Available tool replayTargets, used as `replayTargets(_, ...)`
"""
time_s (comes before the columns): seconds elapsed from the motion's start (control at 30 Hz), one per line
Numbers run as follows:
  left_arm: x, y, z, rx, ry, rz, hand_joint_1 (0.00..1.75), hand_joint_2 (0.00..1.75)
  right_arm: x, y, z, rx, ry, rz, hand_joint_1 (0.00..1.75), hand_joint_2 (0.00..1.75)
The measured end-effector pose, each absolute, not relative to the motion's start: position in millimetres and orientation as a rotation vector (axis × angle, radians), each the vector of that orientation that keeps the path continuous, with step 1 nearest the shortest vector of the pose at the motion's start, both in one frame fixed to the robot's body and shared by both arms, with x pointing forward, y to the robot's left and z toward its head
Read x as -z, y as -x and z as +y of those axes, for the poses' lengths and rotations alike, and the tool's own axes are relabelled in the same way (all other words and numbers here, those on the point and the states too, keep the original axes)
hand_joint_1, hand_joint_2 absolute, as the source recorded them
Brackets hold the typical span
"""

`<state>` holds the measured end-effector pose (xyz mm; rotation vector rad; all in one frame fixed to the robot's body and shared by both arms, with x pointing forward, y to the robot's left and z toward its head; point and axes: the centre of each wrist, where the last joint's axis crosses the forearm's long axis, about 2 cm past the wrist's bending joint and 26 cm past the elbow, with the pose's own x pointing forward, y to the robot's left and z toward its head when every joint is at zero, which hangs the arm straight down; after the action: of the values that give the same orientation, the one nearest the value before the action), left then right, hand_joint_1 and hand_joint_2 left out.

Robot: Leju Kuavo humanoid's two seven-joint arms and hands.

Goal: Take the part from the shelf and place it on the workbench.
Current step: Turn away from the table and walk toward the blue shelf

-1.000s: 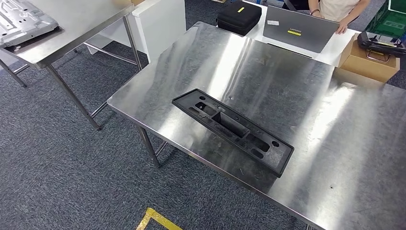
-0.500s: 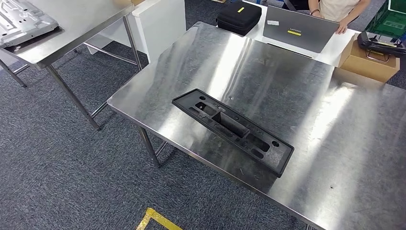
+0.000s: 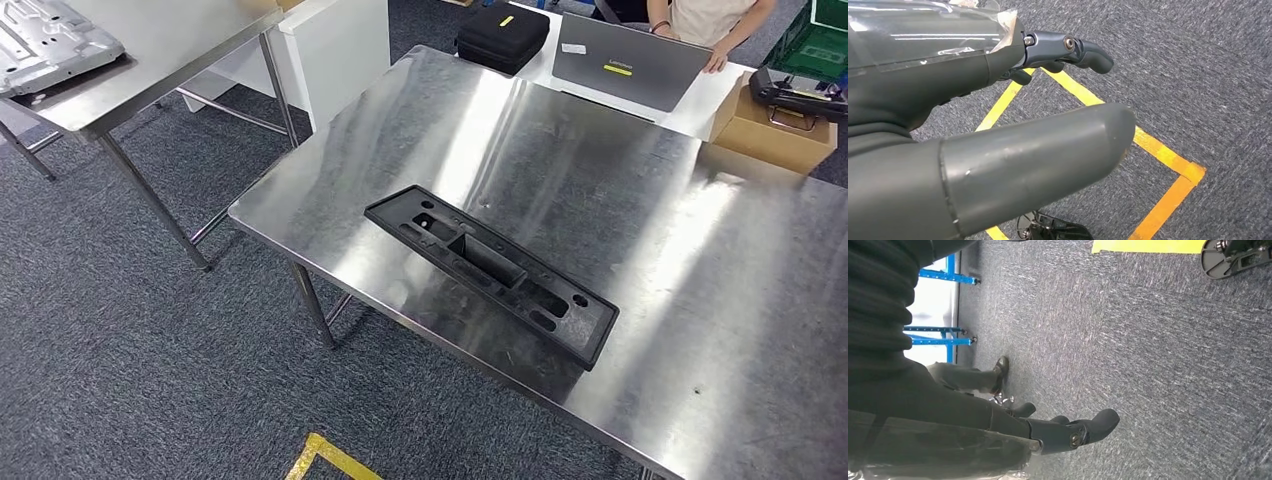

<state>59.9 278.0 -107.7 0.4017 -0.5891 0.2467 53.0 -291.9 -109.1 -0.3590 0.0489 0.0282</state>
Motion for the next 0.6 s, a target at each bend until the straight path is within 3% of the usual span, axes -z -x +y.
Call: replayTargets(0.6,108.3,-56.6,283.6,-0.243,-0.41,-0.606,0.0,0.0,108.9,-53.7,-289.3,-0.024,0.372,0.048,0.0,1.75)
